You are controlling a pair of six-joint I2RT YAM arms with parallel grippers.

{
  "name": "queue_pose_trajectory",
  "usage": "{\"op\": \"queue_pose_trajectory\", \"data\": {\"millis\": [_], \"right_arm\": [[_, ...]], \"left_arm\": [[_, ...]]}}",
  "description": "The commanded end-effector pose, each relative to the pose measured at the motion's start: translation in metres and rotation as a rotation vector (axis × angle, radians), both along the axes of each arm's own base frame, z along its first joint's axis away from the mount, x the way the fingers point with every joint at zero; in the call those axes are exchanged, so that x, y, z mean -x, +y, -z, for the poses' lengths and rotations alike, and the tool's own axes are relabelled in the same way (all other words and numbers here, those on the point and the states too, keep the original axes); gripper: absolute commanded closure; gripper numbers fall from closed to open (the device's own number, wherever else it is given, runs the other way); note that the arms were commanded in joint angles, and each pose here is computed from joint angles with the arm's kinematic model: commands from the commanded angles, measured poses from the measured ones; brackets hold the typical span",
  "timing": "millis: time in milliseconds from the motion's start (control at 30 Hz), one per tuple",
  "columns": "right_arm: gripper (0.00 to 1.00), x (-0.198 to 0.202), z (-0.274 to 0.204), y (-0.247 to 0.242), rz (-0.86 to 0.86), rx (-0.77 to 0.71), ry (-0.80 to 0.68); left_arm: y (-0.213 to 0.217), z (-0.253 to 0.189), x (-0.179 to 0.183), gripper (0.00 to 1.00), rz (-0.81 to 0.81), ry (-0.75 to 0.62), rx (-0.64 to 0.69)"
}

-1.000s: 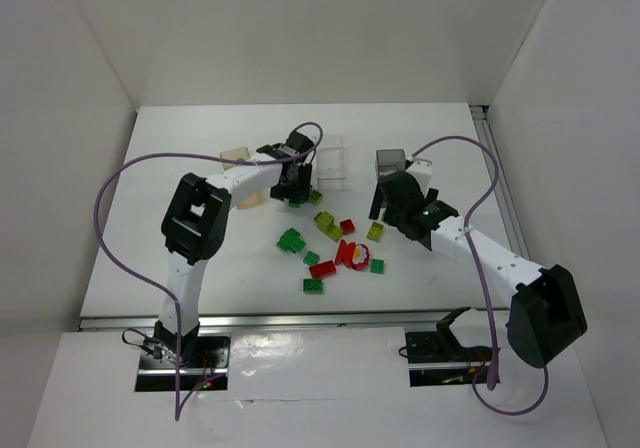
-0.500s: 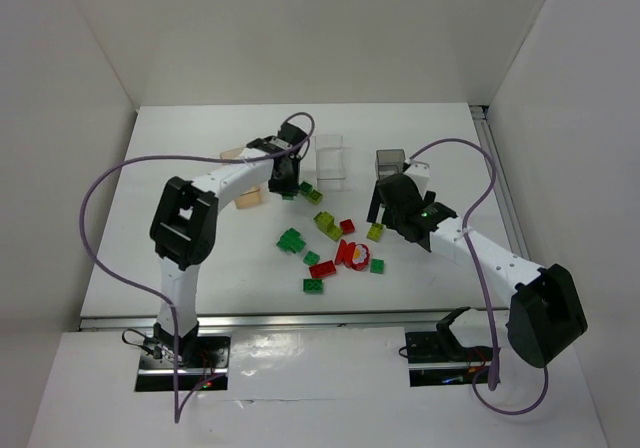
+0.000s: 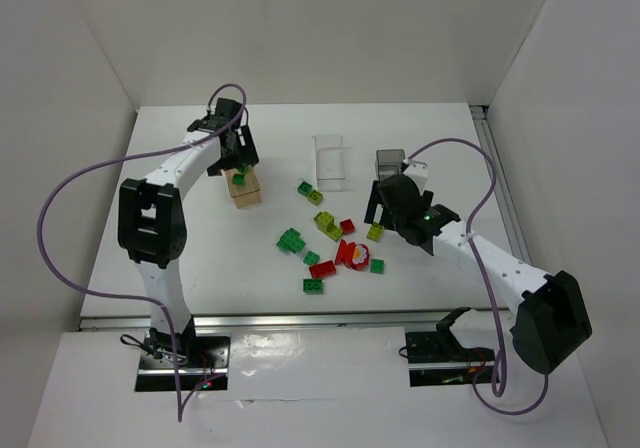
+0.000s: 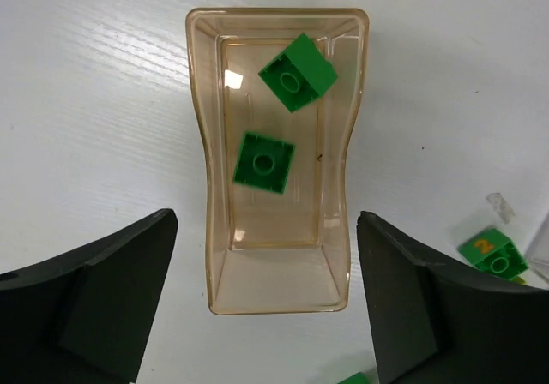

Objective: Sort the legos into containers by color

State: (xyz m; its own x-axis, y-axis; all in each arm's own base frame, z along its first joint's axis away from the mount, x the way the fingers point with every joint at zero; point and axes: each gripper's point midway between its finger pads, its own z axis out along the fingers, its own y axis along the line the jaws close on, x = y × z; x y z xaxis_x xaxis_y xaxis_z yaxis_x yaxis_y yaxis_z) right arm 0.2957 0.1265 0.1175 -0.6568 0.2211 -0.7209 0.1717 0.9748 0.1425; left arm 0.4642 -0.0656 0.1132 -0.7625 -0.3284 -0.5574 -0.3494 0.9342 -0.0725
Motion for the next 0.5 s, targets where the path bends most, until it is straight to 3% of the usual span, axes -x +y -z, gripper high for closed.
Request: {"op": "queue_pose_trajectory", "data": {"millis": [0,33,67,133,200,367,467], "right_arm": [[0.01,0.006,-0.012,0.003,-0.014,-0.016,-0.028],[0.01,0.006,-0.015,0.002,-0.015,-0.022,-0.037],[0.01,0.008,-0.014,0.001,-0.015,-0.022,-0.037],[0.01,0.01,-0.011,0.0,-0.015,-0.017,-0.029],[0.01,0.009,-0.012,0.001,-0.015,-0.022,-0.037],[0.01,0.009,-0.01,0.008,-0.054,-0.018,-0.03],[0.01,0.007,-0.012,0.011,-0.068,-0.026,-0.043]], "left_arm": [[-0.008,-0.024,-0.008,0.04,0.031,-0.047,0.003],[-0.018,-0.032,-0.005,0.06,0.053,-0.064,0.015],[-0.025,-0.041,-0.003,0.15,0.083,-0.08,0.023],[-0.057,-0.055,0.009,0.23,0.17,-0.115,0.059],[-0.084,-0.059,0.016,0.26,0.28,-0.126,0.088],[-0.159,-0.04,0.059,0.19,0.435,-0.04,0.223],[-0.171,-0.017,0.068,0.15,0.396,-0.002,0.226]]}}
